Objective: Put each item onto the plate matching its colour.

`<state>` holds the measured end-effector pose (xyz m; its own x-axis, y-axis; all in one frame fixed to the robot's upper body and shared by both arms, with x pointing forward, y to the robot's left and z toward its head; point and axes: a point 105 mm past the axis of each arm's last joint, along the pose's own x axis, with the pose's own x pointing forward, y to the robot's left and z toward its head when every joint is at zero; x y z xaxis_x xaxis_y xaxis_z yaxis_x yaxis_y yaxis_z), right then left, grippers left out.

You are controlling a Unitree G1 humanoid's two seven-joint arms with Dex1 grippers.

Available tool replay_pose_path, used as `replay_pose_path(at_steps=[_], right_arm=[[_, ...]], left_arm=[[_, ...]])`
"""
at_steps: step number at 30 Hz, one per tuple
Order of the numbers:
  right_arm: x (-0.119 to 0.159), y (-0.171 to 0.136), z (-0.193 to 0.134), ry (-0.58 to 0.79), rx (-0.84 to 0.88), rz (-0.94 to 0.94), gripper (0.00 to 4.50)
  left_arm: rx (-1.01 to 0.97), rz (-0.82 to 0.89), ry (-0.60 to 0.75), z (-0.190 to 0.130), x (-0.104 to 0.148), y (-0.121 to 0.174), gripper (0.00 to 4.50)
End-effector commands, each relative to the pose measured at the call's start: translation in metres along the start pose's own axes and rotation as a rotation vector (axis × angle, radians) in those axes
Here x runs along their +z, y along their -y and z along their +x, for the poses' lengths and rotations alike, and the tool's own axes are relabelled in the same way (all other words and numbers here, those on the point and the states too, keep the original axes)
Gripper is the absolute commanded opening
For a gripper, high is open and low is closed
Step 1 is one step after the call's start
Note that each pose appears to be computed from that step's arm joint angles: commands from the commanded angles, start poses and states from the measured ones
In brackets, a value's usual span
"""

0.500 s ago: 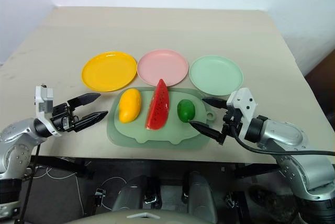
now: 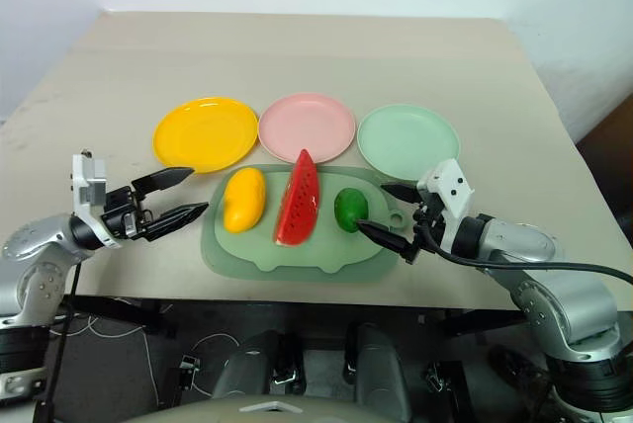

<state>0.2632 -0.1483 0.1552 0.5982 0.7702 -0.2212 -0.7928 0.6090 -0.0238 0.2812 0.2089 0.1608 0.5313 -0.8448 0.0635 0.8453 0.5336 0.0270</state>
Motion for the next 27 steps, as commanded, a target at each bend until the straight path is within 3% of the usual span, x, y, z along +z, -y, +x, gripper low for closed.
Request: replay_pose_path(at_steps=[1,12,27], right_arm=[[0.009,-0.002,-0.001,0.004,-0.001,-0.005,4.5],[0.0,0.003,0.012,-0.07,-0.032,0.078,4.5],[-0.001,-0.005,0.058,-0.156,-0.027,0.09,4.5]], left_arm=[[-0.035,0.039,0.017,0.007,0.007,-0.001,4.48],[-0.067,0.033,0.011,0.013,0.008,0.001,4.48],[-0.07,0.054,-0.019,0.022,-0.005,0.004,4.48]])
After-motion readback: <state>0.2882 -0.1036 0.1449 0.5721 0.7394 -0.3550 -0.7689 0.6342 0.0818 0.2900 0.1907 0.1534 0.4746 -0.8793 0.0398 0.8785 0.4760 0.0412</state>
